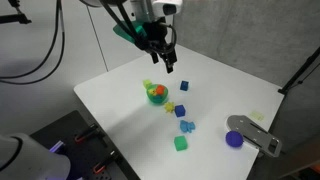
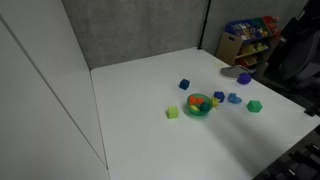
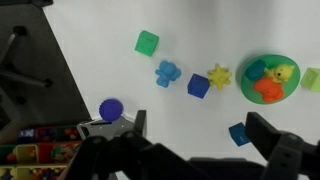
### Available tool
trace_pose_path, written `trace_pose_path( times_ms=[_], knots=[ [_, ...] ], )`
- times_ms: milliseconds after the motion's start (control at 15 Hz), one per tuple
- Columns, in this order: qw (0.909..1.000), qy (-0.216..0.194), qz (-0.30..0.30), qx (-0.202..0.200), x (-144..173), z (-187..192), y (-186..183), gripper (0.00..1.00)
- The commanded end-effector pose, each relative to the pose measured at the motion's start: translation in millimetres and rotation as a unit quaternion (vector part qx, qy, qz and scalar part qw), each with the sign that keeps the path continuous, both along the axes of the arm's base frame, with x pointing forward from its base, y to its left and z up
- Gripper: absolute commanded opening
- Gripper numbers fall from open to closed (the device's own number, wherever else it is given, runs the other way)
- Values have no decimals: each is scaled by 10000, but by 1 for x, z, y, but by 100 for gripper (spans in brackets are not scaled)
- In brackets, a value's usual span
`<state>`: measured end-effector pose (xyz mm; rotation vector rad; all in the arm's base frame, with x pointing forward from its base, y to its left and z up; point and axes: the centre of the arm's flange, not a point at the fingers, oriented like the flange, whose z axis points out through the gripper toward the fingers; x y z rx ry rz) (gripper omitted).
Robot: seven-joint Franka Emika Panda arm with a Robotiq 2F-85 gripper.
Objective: Remove the orange plastic toy from the green bowl and put it on the table
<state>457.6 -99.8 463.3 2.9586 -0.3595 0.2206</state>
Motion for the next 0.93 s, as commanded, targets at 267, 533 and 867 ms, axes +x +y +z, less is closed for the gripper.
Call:
trace_pose_path(
  times_ms=[267,533,867],
  knots=[
    [10000,-11,0,-2,0,1,0,100],
    [9997,88,157,160,17,-4,11,100],
    [9977,186,425,488,48,-20,37,100]
  ],
)
